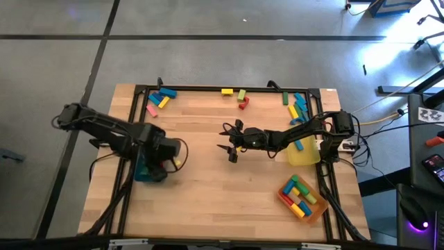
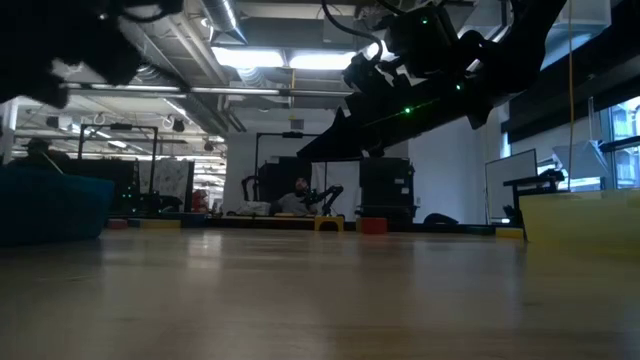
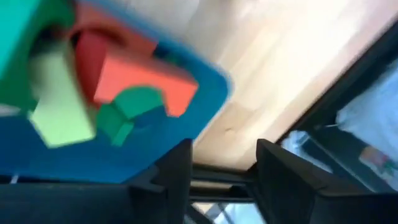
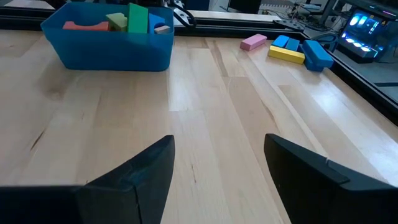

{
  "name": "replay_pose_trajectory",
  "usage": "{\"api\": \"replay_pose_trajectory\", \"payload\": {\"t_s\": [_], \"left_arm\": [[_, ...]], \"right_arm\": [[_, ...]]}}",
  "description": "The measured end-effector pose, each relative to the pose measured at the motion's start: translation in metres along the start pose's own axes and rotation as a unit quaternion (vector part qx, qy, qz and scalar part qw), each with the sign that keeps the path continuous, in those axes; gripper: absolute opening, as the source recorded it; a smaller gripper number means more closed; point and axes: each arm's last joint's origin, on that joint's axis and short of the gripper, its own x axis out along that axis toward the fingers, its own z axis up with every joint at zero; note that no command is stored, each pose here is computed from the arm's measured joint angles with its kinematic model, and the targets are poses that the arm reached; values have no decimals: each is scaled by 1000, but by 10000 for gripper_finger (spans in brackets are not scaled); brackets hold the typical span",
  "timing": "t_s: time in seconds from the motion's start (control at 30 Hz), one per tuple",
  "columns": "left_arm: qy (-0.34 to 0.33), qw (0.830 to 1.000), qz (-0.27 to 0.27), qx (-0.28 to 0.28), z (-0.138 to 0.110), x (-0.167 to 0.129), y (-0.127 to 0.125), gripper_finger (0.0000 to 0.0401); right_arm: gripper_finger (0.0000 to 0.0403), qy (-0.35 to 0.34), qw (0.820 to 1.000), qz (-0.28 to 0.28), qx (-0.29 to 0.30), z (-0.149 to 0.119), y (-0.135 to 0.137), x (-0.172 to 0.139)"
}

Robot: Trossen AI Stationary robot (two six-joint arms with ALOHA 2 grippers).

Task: Sort blocks by size
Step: Put the red arch block into the blue bin

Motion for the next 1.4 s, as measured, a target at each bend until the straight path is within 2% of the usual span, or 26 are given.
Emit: {"api": "replay_pose_trajectory", "payload": {"t_s": [0.13, 0.3, 0.4, 0.57, 0.8, 0.9, 1.0, 1.1, 1.2, 1.3, 1.4], "left_arm": [[-52, 998, -10, 32, 8, -22, -6, 152], [-164, 982, 33, 85, 20, -50, -9, 144], [-248, 958, 88, 111, 29, -63, -10, 143], [-368, 904, 168, 140, 44, -75, -12, 143], [-454, 850, 182, 193, 56, -86, -21, 143], [-478, 831, 187, 216, 62, -78, -23, 143], [-475, 826, 194, 232, 65, -61, -20, 143], [-470, 831, 188, 231, 66, -40, -15, 143], [-482, 828, 169, 233, 61, -25, -14, 143], [-466, 844, 154, 217, 51, -7, -8, 143], [-447, 861, 149, 190, 45, 11, 1, 143]], "right_arm": [[250, 0, 1000, 0, 0, 0, 0, 0], [250, 6, 1000, 0, -1, -1, 0, 0], [250, 8, 1000, 0, -1, -1, 0, 0], [250, 8, 1000, 0, -1, -1, 0, 0], [250, 8, 1000, 0, 3, -1, 0, 0], [250, 8, 1000, 0, 24, -2, 0, 0], [250, 16, 999, 0, 34, -3, 0, 0], [250, 25, 999, -1, 38, -5, 0, 0], [250, 28, 998, -29, 54, -6, -1, 0], [250, 36, 995, -80, 56, -7, -5, 0], [250, 56, 985, -158, 48, -8, -12, -5]]}}
